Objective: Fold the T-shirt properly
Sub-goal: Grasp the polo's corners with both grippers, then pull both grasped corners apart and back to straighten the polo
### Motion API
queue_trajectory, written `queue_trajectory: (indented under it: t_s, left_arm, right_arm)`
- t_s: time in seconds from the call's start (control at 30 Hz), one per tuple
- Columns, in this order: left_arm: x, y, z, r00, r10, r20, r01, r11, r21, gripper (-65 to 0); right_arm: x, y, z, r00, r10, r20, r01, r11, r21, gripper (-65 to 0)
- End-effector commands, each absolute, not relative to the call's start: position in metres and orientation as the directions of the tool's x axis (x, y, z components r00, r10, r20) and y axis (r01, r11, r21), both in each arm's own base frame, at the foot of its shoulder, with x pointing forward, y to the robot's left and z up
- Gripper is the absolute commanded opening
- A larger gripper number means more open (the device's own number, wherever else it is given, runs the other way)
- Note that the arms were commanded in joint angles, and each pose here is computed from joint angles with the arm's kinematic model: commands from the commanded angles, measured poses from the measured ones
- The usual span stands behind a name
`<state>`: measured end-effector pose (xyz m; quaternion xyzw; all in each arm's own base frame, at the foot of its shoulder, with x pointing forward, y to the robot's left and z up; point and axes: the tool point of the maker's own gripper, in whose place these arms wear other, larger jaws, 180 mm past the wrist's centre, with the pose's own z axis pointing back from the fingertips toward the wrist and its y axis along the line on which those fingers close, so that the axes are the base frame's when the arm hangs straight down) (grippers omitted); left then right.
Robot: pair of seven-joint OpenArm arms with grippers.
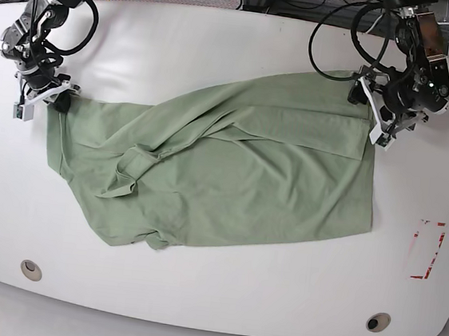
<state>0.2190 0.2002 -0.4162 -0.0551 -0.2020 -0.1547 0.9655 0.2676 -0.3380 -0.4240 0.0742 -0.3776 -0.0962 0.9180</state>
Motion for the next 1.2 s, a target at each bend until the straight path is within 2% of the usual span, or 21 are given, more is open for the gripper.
queue_trajectory:
  t_s: [0.0, 0.17, 0.23, 0.33, 0.4, 0.5, 0.8, 1.17]
  left_arm:
    - [0.222, 0.197, -0.421, 0.874, -0.285, 0.393, 0.332, 0.941, -0.058, -21.5]
    - [0.221, 0.188, -0.422, 0.864, -0.315, 0.392, 0.367, 0.928, -0.063, -22.8]
    - [0.222, 0.183, -0.419, 0.848, -0.346, 0.401, 0.398, 0.916, -0.053, -26.7]
    - [0.214, 0.180, -0.420, 0.841, -0.375, 0.391, 0.427, 0.903, -0.053, -37.8]
    - [0.211, 0.180, -0.419, 0.838, -0.384, 0.387, 0.432, 0.901, -0.044, -48.5]
    - [0.210, 0.182, -0.418, 0.836, -0.390, 0.386, 0.436, 0.899, -0.036, -59.4]
    - [0.214, 0.208, -0.409, 0.824, -0.430, 0.368, 0.450, 0.893, 0.036, -60.6]
    - [0.220, 0.246, -0.395, 0.807, -0.492, 0.326, 0.475, 0.869, 0.136, -60.3]
  right_arm:
    - [0.265, -0.343, -0.423, 0.718, -0.207, 0.665, 0.115, 0.977, 0.180, -56.9]
    - [0.265, -0.343, -0.423, 0.718, -0.207, 0.665, 0.115, 0.977, 0.180, -56.9]
    - [0.265, -0.343, -0.423, 0.718, -0.207, 0.665, 0.115, 0.977, 0.180, -56.9]
    - [0.265, -0.343, -0.423, 0.718, -0.207, 0.665, 0.115, 0.977, 0.180, -56.9]
    - [0.265, -0.343, -0.423, 0.718, -0.207, 0.665, 0.115, 0.977, 0.180, -56.9]
    - [0.264, -0.344, -0.423, 0.717, -0.209, 0.665, 0.118, 0.977, 0.180, -56.9]
    - [0.253, -0.345, -0.429, 0.734, -0.208, 0.646, 0.124, 0.977, 0.174, -56.9]
    - [0.228, -0.349, -0.419, 0.768, -0.126, 0.628, 0.090, 0.992, 0.089, -57.1]
